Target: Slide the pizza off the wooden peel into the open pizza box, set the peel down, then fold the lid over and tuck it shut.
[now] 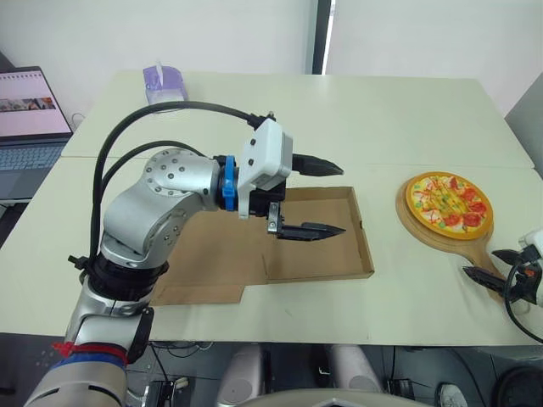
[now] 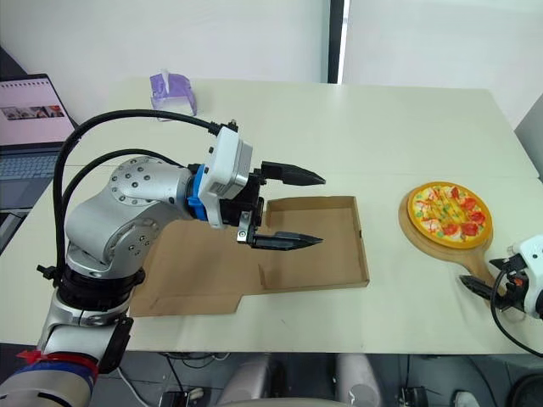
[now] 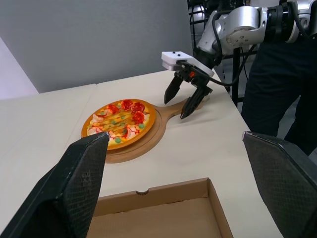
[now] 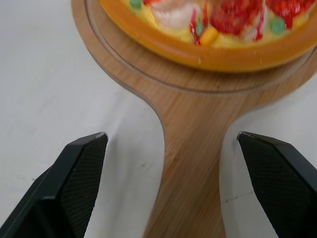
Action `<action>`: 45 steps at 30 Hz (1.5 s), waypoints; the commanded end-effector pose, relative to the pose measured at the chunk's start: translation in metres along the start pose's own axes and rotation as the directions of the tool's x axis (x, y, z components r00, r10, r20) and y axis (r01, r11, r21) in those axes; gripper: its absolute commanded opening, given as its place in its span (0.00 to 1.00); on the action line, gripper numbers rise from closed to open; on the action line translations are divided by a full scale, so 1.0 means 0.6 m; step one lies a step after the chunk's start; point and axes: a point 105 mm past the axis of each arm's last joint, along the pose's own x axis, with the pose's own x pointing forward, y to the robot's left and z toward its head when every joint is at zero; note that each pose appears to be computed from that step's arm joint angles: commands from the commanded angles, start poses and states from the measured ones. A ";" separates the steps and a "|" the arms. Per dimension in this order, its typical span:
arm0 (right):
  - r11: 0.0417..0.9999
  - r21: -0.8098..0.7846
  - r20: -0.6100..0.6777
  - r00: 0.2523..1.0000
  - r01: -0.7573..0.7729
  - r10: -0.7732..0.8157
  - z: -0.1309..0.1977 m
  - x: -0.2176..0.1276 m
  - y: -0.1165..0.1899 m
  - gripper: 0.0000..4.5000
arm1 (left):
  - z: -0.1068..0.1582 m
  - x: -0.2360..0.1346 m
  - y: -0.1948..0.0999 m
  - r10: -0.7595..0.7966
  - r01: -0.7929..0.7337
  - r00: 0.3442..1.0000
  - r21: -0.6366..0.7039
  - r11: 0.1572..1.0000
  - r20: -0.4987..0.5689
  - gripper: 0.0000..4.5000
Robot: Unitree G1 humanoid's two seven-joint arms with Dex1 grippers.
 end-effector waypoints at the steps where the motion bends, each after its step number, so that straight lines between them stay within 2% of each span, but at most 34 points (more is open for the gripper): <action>1: 1.000 -0.015 0.021 0.999 0.026 -0.026 0.005 -0.001 -0.011 1.00 | 0.022 -0.003 -0.005 0.011 -0.012 1.000 0.037 0.999 0.028 0.99; 10: 1.000 0.000 0.000 1.000 0.023 -0.023 -0.027 0.015 -0.019 1.00 | 0.025 -0.004 0.003 0.020 -0.021 1.000 0.048 0.999 0.025 0.99; 13: 1.000 0.016 0.023 1.000 0.014 -0.015 -0.026 0.019 -0.018 0.86 | 0.025 -0.005 0.006 0.020 -0.021 1.000 0.051 0.998 0.024 1.00; 19: 0.999 0.043 0.082 0.996 0.017 -0.020 -0.014 0.029 -0.015 0.40 | 0.024 -0.007 0.010 0.023 -0.024 1.000 0.053 0.998 0.021 1.00; 20: 0.999 0.046 0.084 0.996 0.017 -0.021 -0.014 0.030 -0.015 0.35 | 0.024 -0.008 0.011 0.022 -0.024 1.000 0.054 0.998 0.021 1.00; 25: 0.997 0.073 0.137 0.990 0.035 -0.045 -0.002 0.028 -0.016 0.35 | 0.024 -0.007 0.012 0.023 -0.024 0.999 0.058 0.998 0.023 1.00; 30: 0.998 0.042 0.238 0.970 0.044 -0.053 0.046 0.031 -0.010 0.35 | 0.021 -0.013 0.018 0.040 -0.042 0.999 0.058 0.997 0.020 1.00; 38: 0.995 -0.098 0.360 0.933 0.020 0.017 0.168 0.056 0.007 0.35 | 0.015 -0.048 0.065 0.174 -0.175 0.984 0.063 0.982 0.021 1.00; 42: 0.969 -0.245 0.397 0.907 -0.040 0.138 0.247 0.057 0.041 0.35 | 0.022 -0.071 0.076 0.212 -0.212 0.977 0.069 0.975 0.011 1.00; 45: 0.941 -0.328 0.396 0.893 -0.081 0.215 0.283 0.053 0.061 0.35 | 0.023 -0.091 0.080 0.229 -0.228 0.973 0.062 0.972 -0.011 1.00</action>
